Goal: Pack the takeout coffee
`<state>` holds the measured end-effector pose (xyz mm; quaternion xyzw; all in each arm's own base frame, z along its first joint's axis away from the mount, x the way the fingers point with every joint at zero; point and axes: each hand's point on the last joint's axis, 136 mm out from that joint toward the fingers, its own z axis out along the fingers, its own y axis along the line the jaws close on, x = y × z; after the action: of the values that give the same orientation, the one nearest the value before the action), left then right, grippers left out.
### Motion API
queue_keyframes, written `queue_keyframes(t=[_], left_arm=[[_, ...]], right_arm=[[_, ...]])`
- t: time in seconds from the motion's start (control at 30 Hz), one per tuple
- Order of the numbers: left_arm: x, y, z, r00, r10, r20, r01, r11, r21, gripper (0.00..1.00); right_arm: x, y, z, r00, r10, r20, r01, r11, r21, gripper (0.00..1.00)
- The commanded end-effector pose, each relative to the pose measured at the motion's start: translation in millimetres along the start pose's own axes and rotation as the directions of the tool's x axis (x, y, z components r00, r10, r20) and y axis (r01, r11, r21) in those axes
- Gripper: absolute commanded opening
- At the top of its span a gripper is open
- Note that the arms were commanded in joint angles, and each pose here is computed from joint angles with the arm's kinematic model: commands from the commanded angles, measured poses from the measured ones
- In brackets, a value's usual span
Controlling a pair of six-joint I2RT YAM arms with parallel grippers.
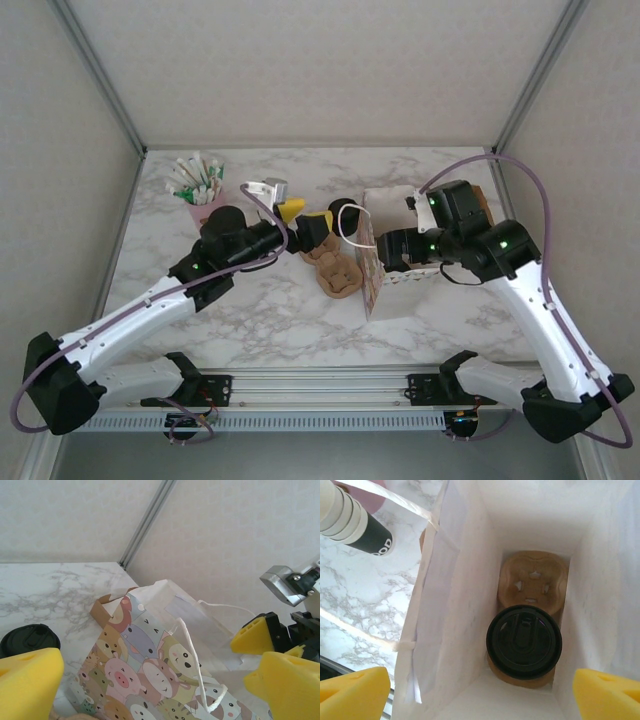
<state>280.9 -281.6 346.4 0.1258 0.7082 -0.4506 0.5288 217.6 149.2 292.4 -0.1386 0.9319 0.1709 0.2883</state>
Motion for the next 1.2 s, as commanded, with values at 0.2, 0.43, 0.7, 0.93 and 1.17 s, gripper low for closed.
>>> queue_keyframes(t=[0.2,0.43,0.7,0.93,1.17], left_arm=[[-20,-7,-11,0.99,0.053,0.132,-0.057,0.998,0.019,1.0],[-22,-8,-8,0.988,0.044,0.145,-0.048,0.998,0.029,1.0],[-17,-10,1,0.994,0.013,0.105,-0.017,0.999,0.035,1.0],[-15,-15,5,0.998,-0.01,0.061,0.007,0.999,0.048,1.0],[-6,-20,5,1.0,-0.005,-0.003,0.005,0.998,0.055,1.0]], right_arm=[[-2,12,-23,0.988,-0.05,0.148,0.062,0.995,-0.082,0.96],[-1,14,-32,0.976,-0.062,0.207,0.084,0.991,-0.1,0.99],[0,13,-35,0.974,-0.059,0.218,0.082,0.992,-0.098,0.99],[-4,13,-43,0.982,-0.031,0.186,0.049,0.995,-0.091,0.99],[-9,18,-48,0.989,0.006,0.151,0.01,0.994,-0.107,0.99]])
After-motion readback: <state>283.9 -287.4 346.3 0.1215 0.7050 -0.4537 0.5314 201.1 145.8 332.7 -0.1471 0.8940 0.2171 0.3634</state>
